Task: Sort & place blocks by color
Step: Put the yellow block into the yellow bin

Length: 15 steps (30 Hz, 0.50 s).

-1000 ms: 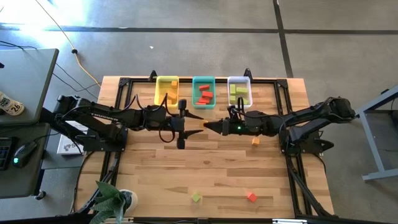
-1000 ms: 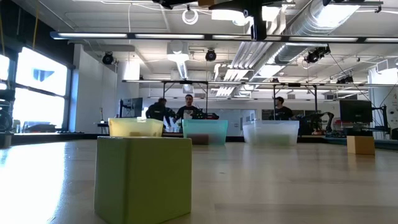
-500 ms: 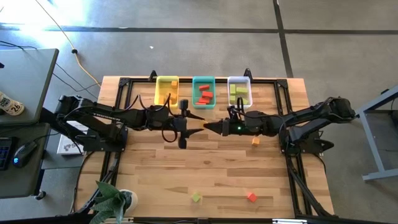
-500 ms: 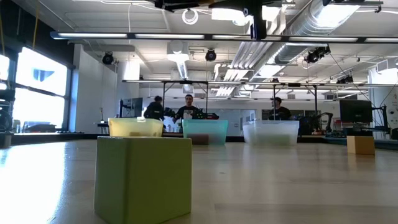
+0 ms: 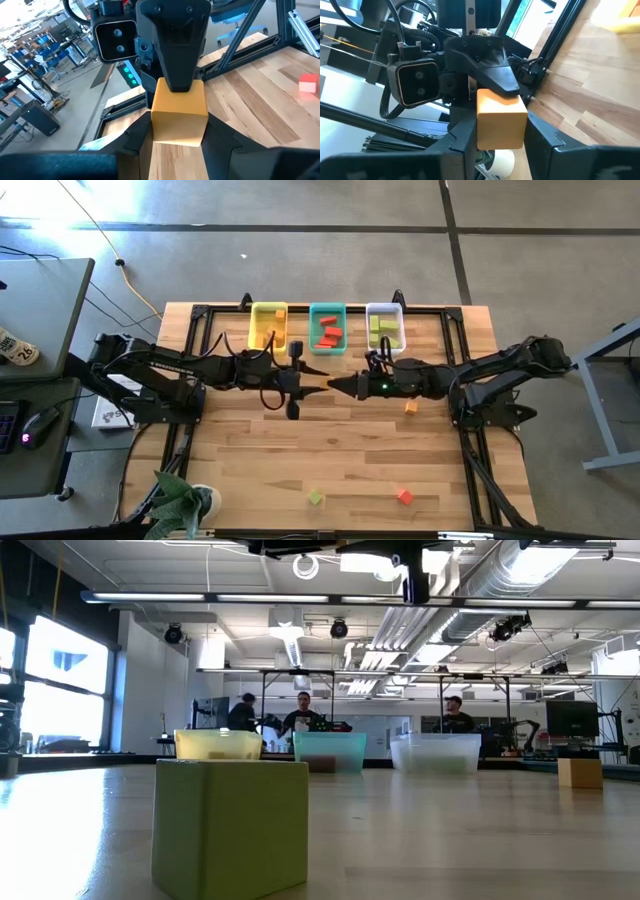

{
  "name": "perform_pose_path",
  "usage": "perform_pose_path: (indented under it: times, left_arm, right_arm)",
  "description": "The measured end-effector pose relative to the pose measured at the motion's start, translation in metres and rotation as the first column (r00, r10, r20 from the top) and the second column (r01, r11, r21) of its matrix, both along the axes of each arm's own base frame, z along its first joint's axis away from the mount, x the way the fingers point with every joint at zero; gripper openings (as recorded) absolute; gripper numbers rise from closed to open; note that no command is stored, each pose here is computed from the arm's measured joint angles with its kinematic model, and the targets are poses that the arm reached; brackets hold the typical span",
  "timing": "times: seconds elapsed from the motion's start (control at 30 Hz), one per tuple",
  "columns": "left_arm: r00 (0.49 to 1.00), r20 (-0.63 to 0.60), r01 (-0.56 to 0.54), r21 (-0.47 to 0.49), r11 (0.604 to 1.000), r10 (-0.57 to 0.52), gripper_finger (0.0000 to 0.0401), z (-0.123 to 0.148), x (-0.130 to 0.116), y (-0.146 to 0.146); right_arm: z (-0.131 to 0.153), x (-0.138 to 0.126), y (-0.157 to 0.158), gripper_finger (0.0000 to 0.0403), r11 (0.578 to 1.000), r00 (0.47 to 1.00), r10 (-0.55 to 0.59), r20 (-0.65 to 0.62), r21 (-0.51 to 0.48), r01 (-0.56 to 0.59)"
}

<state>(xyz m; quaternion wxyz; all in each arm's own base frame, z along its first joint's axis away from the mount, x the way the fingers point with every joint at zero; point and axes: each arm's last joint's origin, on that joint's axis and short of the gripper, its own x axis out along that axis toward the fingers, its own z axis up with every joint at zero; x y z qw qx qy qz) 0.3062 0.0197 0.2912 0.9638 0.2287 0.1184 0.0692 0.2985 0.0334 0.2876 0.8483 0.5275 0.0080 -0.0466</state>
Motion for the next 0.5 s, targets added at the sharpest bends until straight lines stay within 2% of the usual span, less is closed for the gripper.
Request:
perform_pose_path:
  times: [0.27,0.4,0.5]
  left_arm:
    - [0.995,-0.089,-0.044,0.006,0.999,0.045,0.0104,-0.008,-0.002,0.004]
    - [0.972,-0.182,-0.142,0.035,0.989,0.146,0.0105,-0.017,-0.007,0.013]
    - [0.927,-0.259,-0.257,0.088,0.962,0.272,0.0107,-0.024,-0.012,0.023]
  right_arm:
    - [-0.005,0.000,-0.004,0.0232,0.997,0.998,-0.044,-0.049,-0.063,0.040]
    - [-0.008,0.000,-0.012,0.0261,0.993,0.994,-0.069,-0.084,-0.104,0.060]
    - [-0.011,0.000,-0.022,0.0265,0.985,0.987,-0.100,-0.122,-0.151,0.081]
